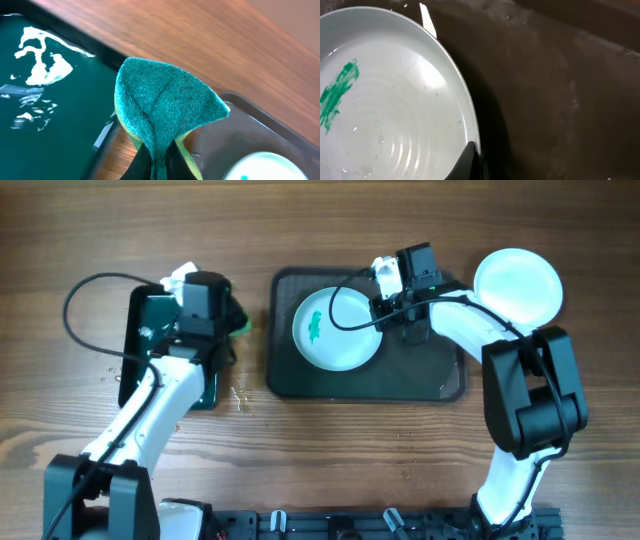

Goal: Clean dirty plates on tray and stack at the side
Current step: 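Carry sponge with left gripper from black tray onto the last plate, then scrub the last plate with the sponge in the left gripper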

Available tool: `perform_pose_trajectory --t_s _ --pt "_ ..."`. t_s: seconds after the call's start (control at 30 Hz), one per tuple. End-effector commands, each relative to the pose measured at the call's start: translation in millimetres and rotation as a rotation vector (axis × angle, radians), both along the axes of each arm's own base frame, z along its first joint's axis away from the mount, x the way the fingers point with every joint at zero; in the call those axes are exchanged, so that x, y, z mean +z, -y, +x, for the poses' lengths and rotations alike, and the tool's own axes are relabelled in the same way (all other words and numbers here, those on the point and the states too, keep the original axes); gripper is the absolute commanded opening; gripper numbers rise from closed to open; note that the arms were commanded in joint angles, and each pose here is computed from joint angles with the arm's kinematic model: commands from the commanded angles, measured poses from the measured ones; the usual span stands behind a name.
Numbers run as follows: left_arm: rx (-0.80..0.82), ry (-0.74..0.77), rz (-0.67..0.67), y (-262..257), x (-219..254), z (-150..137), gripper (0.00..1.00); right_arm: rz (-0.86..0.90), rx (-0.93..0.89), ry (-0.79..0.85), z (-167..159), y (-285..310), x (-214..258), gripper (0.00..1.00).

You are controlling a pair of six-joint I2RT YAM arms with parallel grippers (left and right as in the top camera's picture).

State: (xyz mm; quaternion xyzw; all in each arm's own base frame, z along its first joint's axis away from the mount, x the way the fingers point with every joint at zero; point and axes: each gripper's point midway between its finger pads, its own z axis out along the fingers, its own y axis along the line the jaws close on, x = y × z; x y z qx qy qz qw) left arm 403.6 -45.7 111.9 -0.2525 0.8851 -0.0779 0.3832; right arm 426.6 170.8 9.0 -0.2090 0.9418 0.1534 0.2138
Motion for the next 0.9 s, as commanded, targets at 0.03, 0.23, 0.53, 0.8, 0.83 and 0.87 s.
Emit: perform_pose_trajectory --t_s 0.03,0.23,0.53,0.8,0.83,0.87 --pt "-0.141 0.079 -0.050 47 19 5 0.04 -0.001 0.023 -0.034 -6 -4 -9 0.04" --pt "-0.131 0.068 -0.194 91 10 0 0.04 0.001 0.014 -0.048 -8 -3 -10 0.04" --pt "-0.309 0.106 -0.307 194 -36 6 0.04 0.006 -0.003 -0.058 -8 -3 -11 0.04" --pt "-0.312 0.062 -0.258 204 -84 4 0.04 0.005 -0.003 -0.059 -9 -3 -11 0.04" --pt "-0.298 0.049 -0.236 200 -91 3 0.04 0.006 -0.003 -0.060 -9 -3 -11 0.04" --pt "-0.279 0.040 -0.213 195 -97 3 0.04 0.006 -0.003 -0.060 -9 -3 -11 0.04"
